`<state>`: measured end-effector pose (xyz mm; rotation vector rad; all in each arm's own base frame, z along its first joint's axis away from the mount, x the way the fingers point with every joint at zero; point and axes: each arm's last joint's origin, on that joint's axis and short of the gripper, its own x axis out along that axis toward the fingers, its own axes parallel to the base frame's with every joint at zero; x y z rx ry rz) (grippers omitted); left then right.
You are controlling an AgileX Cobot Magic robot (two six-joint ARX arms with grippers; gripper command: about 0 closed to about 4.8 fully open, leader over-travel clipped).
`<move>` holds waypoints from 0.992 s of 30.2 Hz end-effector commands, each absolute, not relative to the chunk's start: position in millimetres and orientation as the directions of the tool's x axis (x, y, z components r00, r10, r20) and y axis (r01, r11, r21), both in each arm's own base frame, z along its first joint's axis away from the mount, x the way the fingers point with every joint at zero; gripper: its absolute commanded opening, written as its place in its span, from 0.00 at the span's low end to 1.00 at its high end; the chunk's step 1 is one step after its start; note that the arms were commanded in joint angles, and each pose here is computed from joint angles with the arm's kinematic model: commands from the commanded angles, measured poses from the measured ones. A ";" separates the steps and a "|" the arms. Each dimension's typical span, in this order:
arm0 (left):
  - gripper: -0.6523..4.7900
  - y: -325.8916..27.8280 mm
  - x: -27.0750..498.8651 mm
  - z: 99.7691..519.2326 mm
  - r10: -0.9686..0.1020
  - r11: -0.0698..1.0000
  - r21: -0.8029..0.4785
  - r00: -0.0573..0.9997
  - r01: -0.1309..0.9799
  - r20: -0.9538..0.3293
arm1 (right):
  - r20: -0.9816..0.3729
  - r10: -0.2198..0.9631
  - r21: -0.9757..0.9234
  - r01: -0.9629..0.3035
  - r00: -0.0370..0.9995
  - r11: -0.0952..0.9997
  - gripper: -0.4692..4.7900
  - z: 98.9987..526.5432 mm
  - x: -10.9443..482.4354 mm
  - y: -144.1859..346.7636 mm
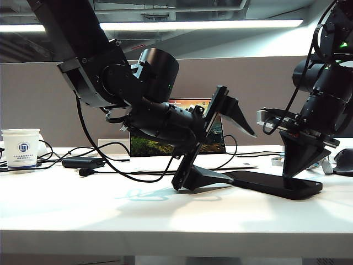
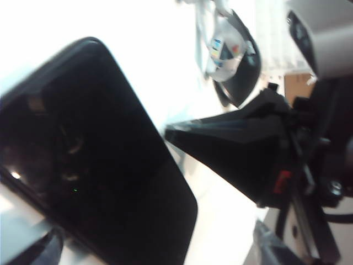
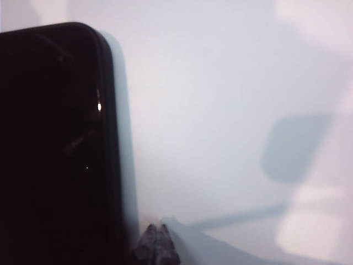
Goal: Pick up the black phone, pick up the charger plug, insert the charger plug into the phone's charging port, and finally place the connected phone back on the desk.
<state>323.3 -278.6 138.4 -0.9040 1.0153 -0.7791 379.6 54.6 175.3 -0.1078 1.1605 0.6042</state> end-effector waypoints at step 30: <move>1.00 -301.4 331.0 132.7 -0.833 0.504 -0.860 0.311 0.082 -0.458 | -0.876 0.439 0.278 -0.538 0.197 0.796 0.10 177.1 373.7 56.8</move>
